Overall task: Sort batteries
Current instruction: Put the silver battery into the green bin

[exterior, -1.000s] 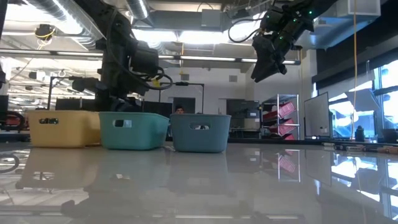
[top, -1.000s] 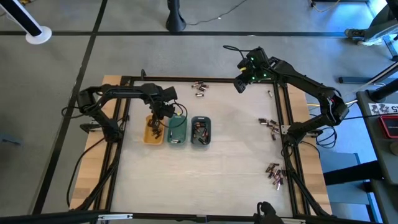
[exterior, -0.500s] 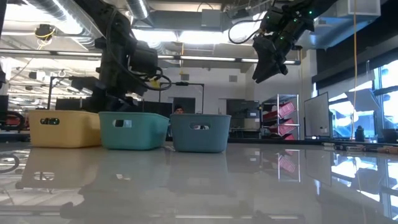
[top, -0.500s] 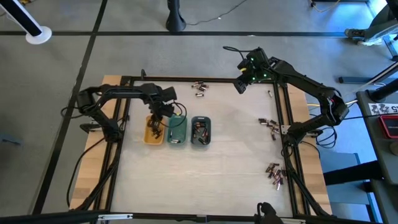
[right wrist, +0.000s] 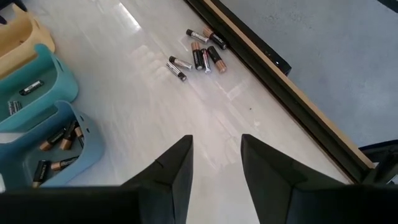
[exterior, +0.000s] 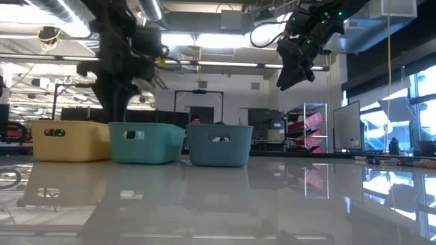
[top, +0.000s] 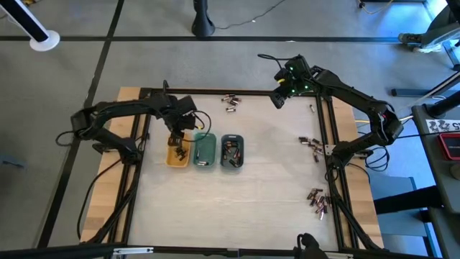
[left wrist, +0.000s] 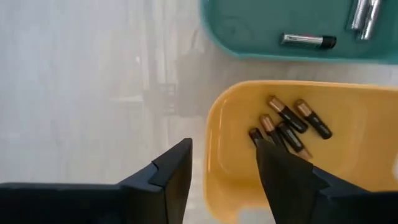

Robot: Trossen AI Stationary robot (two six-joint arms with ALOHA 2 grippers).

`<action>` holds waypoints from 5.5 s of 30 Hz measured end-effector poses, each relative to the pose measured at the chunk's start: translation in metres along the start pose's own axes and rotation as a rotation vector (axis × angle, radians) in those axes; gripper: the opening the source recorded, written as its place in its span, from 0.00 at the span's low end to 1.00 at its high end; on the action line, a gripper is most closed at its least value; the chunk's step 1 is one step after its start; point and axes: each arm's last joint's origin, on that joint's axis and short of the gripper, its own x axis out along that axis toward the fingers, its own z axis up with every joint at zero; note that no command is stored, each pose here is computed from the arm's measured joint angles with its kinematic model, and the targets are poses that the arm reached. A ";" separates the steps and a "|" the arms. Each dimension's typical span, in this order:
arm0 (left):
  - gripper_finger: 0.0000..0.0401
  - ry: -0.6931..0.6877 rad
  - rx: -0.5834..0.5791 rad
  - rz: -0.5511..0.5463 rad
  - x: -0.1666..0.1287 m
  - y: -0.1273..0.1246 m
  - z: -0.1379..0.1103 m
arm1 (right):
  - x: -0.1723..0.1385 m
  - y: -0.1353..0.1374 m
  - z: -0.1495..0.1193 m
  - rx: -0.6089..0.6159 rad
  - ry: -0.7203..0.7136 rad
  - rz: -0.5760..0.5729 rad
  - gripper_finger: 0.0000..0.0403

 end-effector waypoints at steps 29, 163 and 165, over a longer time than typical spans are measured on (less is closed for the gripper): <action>0.43 -0.524 -1.038 0.148 -0.044 0.078 -0.030 | 0.132 -0.010 0.018 -0.178 0.187 0.053 0.34; 0.42 -0.882 -0.778 0.140 -0.067 0.116 -0.039 | 0.254 0.044 0.063 -0.486 0.327 0.189 0.22; 0.42 -0.882 -0.778 0.140 -0.067 0.116 -0.039 | 0.259 0.039 0.061 -0.476 0.336 0.192 0.22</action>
